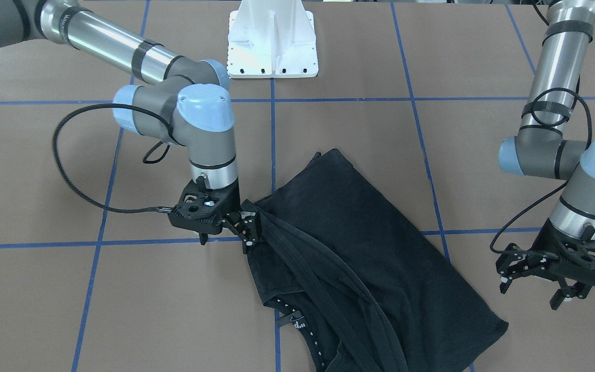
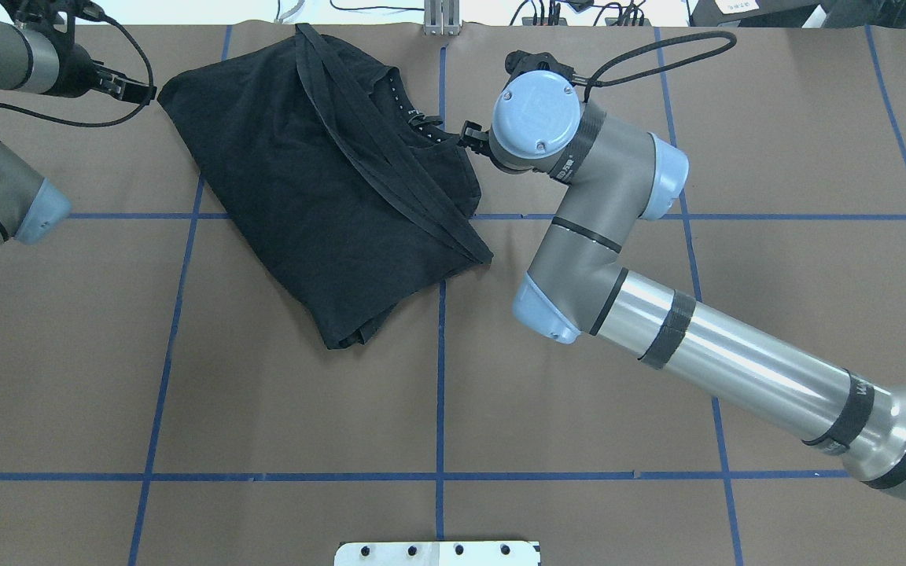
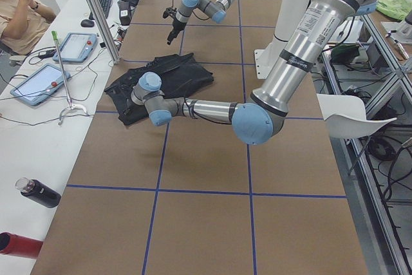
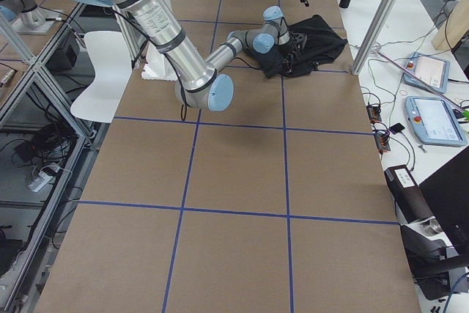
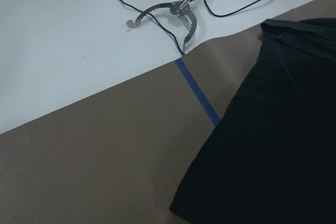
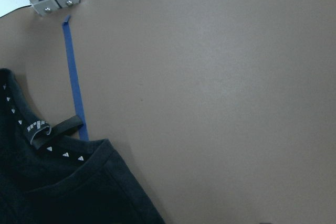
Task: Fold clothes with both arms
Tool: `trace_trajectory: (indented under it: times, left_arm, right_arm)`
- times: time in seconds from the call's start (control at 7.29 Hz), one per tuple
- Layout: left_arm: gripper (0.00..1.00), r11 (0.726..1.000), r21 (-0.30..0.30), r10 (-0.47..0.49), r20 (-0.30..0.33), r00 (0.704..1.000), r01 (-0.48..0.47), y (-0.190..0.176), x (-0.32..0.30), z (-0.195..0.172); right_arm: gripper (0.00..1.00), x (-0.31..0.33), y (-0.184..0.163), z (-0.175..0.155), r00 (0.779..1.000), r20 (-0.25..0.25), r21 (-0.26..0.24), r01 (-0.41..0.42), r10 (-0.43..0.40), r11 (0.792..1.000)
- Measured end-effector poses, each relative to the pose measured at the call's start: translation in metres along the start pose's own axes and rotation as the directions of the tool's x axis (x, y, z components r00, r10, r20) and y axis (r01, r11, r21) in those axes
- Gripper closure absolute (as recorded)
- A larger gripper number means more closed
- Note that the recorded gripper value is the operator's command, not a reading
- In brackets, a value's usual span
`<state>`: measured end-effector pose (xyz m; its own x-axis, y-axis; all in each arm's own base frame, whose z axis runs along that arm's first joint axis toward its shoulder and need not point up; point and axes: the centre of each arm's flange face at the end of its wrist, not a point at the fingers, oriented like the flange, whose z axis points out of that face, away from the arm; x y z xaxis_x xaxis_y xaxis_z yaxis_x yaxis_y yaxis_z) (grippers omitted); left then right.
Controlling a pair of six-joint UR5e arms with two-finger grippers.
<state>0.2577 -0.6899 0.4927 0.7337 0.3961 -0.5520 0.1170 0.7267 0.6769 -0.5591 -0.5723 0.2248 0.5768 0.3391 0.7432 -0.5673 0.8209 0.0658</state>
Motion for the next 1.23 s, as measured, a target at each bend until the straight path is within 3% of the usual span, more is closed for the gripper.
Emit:
trace_trajectory:
  times: [0.27,0.82,0.96,1.1,1.23]
  left_arm:
    - [0.0,1.0,-0.001,-0.006,-0.001,1.0,0.006,0.002,-0.001,-0.001]
    - [0.0,1.0,-0.001,-0.012,-0.001,1.0,0.012,0.002,-0.001,-0.001]
    - [0.0,1.0,-0.001,-0.013,0.0,1.0,0.013,0.002,-0.001,-0.001]
    - [0.0,1.0,-0.001,-0.013,0.0,1.0,0.013,0.002,-0.001,-0.001]
    - [0.0,1.0,-0.002,-0.013,0.0,1.0,0.013,0.003,-0.001,0.0]
  right_arm:
    - [0.3,-0.004,0.024,0.017,0.999,-0.027,-0.006,-0.029,0.029,1.0]
    - [0.55,-0.018,0.06,0.029,0.999,-0.051,-0.034,-0.022,0.021,0.999]
    - [0.72,-0.019,0.069,0.031,0.998,-0.053,-0.042,-0.021,0.018,0.999]
    - [1.0,-0.02,0.075,0.031,0.998,-0.054,-0.046,-0.02,0.017,0.999]
    - [1.0,-0.02,0.077,0.031,0.998,-0.054,-0.047,-0.02,0.017,0.999]
